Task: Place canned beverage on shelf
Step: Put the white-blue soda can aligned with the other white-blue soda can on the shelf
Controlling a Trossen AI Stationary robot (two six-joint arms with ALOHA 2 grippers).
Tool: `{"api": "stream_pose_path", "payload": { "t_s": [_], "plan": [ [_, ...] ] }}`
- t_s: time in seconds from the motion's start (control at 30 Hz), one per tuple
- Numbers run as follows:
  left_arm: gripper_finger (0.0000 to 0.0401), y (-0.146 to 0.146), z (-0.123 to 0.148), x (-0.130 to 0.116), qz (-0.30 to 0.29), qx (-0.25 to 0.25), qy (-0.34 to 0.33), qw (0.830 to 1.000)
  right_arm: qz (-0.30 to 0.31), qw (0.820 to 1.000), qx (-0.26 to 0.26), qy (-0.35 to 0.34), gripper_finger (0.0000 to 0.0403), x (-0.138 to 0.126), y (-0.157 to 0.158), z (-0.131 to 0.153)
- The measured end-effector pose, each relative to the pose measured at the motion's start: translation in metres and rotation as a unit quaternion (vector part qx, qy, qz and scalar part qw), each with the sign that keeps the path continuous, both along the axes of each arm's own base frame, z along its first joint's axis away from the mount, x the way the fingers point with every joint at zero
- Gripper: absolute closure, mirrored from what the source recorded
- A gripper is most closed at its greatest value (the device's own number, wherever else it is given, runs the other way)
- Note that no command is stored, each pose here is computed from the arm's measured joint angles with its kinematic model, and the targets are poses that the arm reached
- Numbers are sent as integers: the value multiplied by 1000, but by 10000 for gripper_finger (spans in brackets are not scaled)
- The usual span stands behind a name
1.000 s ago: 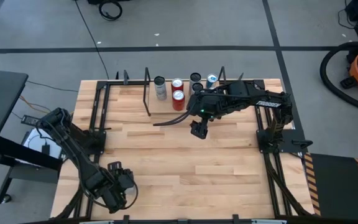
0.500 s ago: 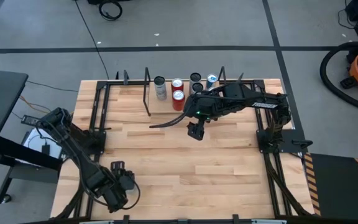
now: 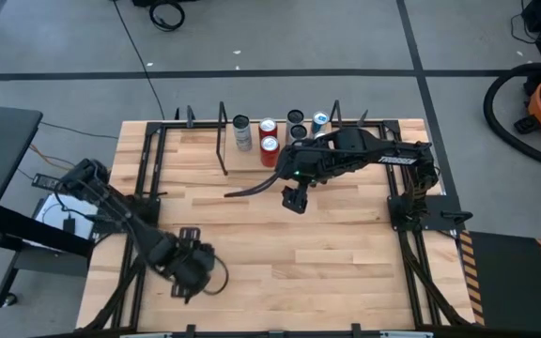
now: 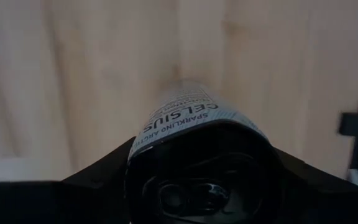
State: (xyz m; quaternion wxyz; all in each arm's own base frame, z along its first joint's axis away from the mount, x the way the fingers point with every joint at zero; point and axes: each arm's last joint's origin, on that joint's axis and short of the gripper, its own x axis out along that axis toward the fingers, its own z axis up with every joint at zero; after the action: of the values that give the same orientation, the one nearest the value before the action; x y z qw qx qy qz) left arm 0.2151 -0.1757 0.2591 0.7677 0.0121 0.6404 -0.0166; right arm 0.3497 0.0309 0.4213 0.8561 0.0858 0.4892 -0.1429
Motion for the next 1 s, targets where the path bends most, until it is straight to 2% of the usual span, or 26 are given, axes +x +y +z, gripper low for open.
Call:
{"api": "stream_pose_path", "payload": {
  "t_s": [0.3,0.5,0.8,0.9,1.0],
  "plan": [
    [138,74,18,32,-1,3,17,1000,50,998,-31,17,70,-1,-1,-1],
    [138,141,42,56,8,14,-17,1000,61,996,-55,45,70,-4,-18,-2],
    [137,240,80,59,51,57,-84,994,52,993,-75,73,70,-7,-58,-3],
    [137,264,93,57,70,74,-122,987,48,993,-80,77,70,-8,-69,-3],
    [137,279,104,57,62,64,-168,982,44,992,-84,81,70,-9,-81,-3]
  ]
}}
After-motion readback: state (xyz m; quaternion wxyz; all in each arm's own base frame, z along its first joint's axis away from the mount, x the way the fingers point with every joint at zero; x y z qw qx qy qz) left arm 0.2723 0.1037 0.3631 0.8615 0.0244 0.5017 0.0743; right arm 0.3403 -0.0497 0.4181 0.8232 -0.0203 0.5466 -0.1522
